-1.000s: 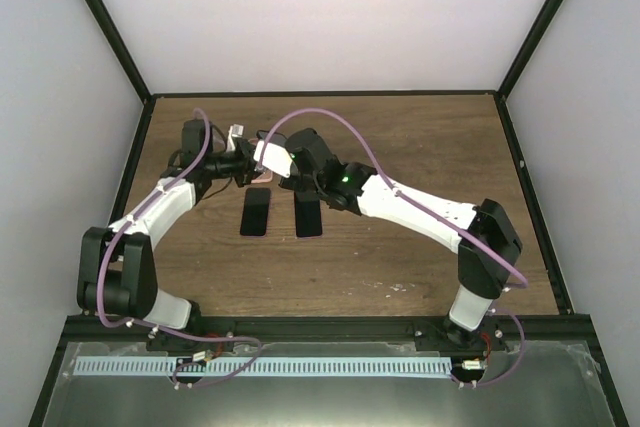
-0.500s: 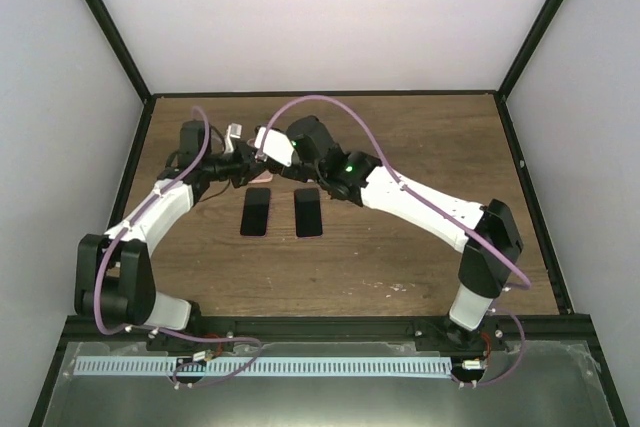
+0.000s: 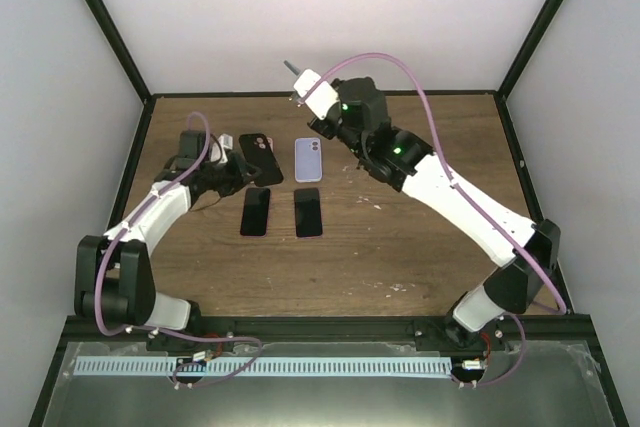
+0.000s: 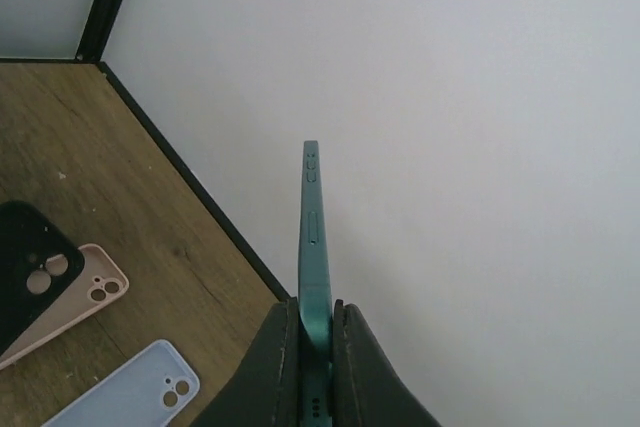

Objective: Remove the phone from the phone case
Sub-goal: Place the phone case at the center of the board.

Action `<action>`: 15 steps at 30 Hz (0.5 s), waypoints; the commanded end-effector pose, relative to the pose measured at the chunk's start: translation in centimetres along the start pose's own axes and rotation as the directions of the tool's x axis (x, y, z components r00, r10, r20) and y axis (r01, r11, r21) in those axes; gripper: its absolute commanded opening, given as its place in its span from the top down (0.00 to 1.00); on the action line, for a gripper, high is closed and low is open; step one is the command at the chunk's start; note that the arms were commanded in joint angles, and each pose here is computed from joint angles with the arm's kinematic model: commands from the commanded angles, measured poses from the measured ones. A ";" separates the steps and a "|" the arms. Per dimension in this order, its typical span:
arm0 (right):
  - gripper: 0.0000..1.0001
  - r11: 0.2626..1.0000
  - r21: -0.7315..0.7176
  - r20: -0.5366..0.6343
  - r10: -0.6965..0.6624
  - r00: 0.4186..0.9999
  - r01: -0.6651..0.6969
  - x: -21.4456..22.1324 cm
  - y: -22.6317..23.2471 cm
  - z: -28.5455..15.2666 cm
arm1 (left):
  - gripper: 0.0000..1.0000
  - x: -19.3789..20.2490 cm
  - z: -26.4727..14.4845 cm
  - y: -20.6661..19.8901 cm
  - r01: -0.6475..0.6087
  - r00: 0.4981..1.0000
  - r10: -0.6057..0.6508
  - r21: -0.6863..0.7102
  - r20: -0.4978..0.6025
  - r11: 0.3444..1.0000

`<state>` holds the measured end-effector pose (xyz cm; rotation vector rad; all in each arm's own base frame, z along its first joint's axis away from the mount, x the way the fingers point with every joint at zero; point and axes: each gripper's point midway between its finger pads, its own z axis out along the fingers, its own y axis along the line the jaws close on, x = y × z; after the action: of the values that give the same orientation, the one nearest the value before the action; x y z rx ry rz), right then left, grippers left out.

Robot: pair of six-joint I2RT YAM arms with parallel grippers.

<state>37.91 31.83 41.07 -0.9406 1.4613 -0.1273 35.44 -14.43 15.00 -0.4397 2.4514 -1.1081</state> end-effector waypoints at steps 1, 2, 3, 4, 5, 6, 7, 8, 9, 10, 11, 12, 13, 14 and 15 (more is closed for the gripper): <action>0.99 0.991 0.073 0.042 0.106 0.993 -0.109 -0.1 -5.1 -2.4 | 1.00 -1.3 -0.1 -1.9 -0.137 0.990 0.137 0.006 0.038 0.991; 0.99 0.989 0.077 0.039 0.123 0.992 -0.126 0.3 -5.8 -2.5 | 1.00 -1.1 0.4 -2.4 -0.153 0.988 0.153 0.010 0.022 0.988; 0.99 0.986 0.085 0.033 0.138 0.990 -0.140 0.8 -6.4 -2.7 | 1.00 -0.8 1.0 -2.8 -0.173 0.985 0.173 0.011 0.003 0.985; 0.99 0.985 0.090 0.030 0.146 0.989 -0.148 1.2 -6.9 -2.9 | 1.00 -0.5 1.7 -3.5 -0.193 0.981 0.193 0.018 -0.019 0.981; 0.99 0.983 0.098 0.029 0.152 0.988 -0.154 1.4 -7.4 -3.1 | 1.00 -0.2 2.5 -4.1 -0.218 0.975 0.219 0.025 -0.037 0.976; 0.99 0.982 0.105 0.030 0.157 0.987 -0.160 1.6 -7.9 -3.5 | 1.00 0.0 3.3 -4.6 -0.238 0.970 0.239 0.025 -0.054 0.971; 0.99 0.980 0.112 0.029 0.165 0.986 -0.167 1.8 -8.3 -3.7 | 1.00 0.3 4.1 -5.1 -0.251 0.965 0.252 0.027 -0.068 0.968; 0.99 0.978 0.114 0.029 0.172 0.985 -0.175 1.9 -8.6 -3.9 | 1.00 0.2 4.9 -5.8 -0.260 0.962 0.262 0.035 -0.076 0.965; 0.99 0.977 0.115 0.030 0.177 0.984 -0.180 2.0 -8.8 -4.0 | 1.00 0.3 5.8 -6.0 -0.262 0.960 0.265 0.037 -0.093 0.964; 0.99 0.976 0.116 0.028 0.180 0.983 -0.182 2.2 -8.9 -4.1 | 1.00 0.5 6.9 -5.9 -0.259 0.959 0.261 0.031 -0.113 0.965; 0.99 0.976 0.120 0.026 0.182 0.983 -0.184 2.4 -9.1 -4.2 | 1.00 0.6 7.9 -6.1 -0.261 0.957 0.263 0.031 -0.126 0.965; 0.99 0.975 0.122 0.026 0.183 0.983 -0.185 2.4 -9.2 -4.2 | 1.00 0.7 8.8 -6.3 -0.265 0.954 0.267 0.031 -0.135 0.964; 0.99 0.974 0.124 0.025 0.186 0.982 -0.187 2.5 -9.3 -4.2 | 1.00 0.9 9.7 -6.5 -0.269 0.951 0.272 0.035 -0.145 0.962; 0.99 0.974 0.125 0.025 0.187 0.982 -0.189 2.6 -9.3 -4.3 | 1.00 1.1 10.6 -6.9 -0.277 0.947 0.280 0.043 -0.155 0.960; 0.99 0.974 0.123 0.026 0.190 0.982 -0.191 2.6 -9.3 -4.2 | 1.00 1.5 11.5 -7.1 -0.285 0.942 0.289 0.046 -0.169 0.957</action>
<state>39.94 22.74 42.17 -0.7562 1.5790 -0.1222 39.33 -24.45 13.87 -0.0436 2.5512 -1.0860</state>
